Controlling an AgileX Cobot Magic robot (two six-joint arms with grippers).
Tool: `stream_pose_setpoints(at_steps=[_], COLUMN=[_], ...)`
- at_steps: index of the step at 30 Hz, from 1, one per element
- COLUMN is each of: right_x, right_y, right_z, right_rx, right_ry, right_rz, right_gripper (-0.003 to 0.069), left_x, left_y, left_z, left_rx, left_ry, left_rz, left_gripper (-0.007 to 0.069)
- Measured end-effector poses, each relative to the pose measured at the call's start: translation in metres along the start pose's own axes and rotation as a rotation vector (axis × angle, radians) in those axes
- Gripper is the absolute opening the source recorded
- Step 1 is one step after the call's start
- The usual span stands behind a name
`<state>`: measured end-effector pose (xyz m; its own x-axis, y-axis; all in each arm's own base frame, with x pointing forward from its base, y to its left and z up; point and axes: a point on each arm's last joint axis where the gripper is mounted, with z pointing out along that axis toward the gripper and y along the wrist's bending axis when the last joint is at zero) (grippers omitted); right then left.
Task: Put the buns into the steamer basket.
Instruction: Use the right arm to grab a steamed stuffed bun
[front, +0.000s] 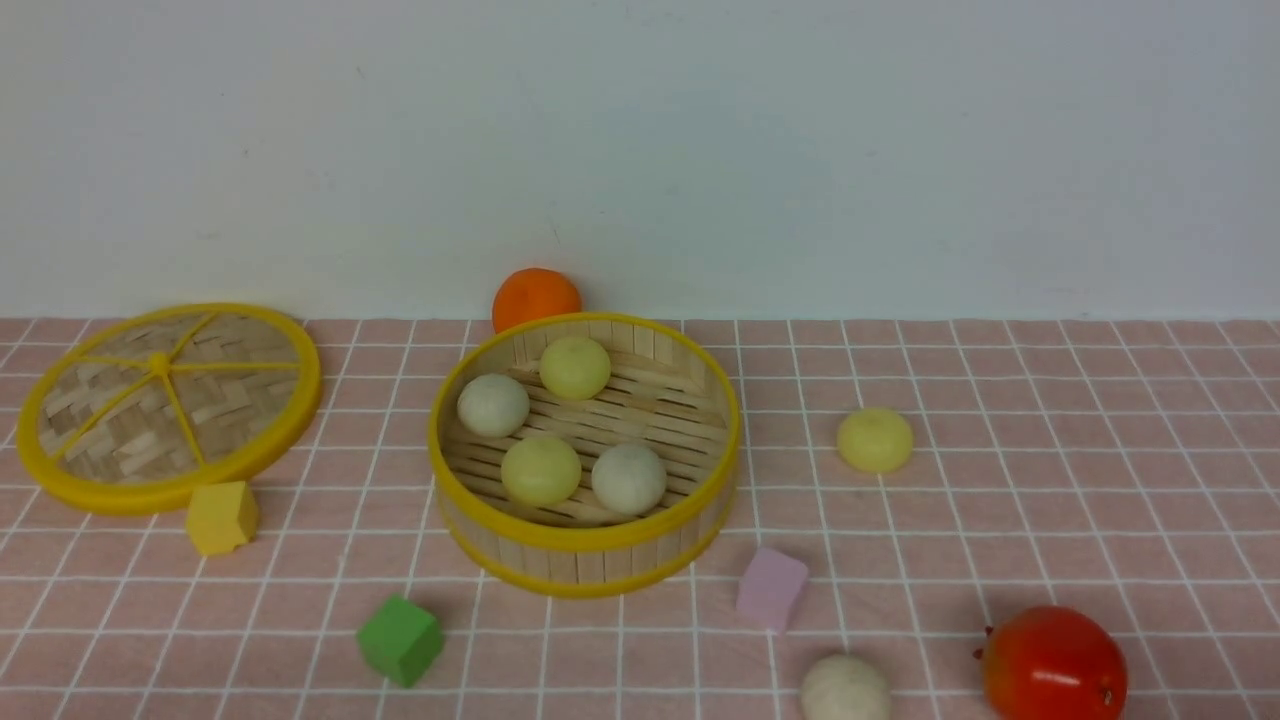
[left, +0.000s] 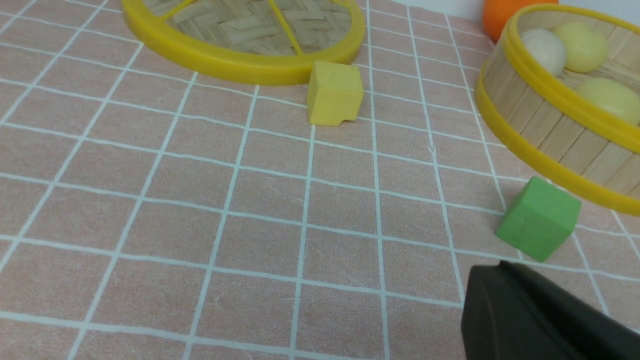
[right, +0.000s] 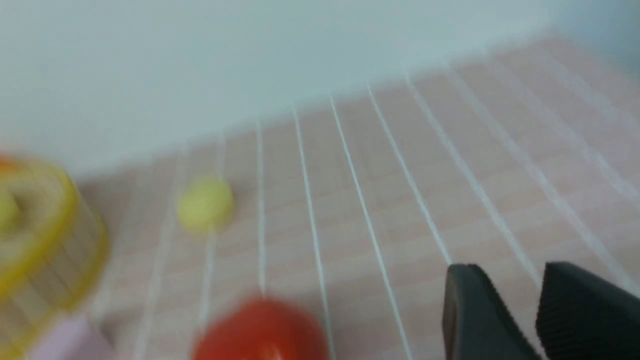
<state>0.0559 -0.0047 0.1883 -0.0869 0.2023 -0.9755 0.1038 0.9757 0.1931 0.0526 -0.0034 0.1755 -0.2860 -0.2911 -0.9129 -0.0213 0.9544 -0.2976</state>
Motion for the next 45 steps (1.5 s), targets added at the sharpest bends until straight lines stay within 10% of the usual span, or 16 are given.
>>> stream_pose_setpoints(at_steps=[12, 22, 32, 45], right_x=[-0.008, -0.062, -0.148, -0.061], right_y=[0.002, 0.012, 0.023, 0.112], right_z=[0.000, -0.012, 0.064, 0.187], right_rx=[-0.045, -0.049, 0.155, -0.381], right_ry=[-0.086, -0.147, 0.498, 1.093], right_rz=[0.449, 0.330, -0.036, -0.169], right_gripper=[0.0239, 0.0239, 0.0239, 0.0239], left_x=[0.000, 0.000, 0.000, 0.000], left_y=[0.000, 0.000, 0.000, 0.000], left_z=[0.000, 0.000, 0.000, 0.000], left_rx=[0.000, 0.001, 0.001, 0.001], left_ry=[0.000, 0.000, 0.000, 0.000], left_rz=[0.000, -0.002, -0.002, -0.002], left_gripper=[0.0021, 0.0024, 0.0026, 0.0040])
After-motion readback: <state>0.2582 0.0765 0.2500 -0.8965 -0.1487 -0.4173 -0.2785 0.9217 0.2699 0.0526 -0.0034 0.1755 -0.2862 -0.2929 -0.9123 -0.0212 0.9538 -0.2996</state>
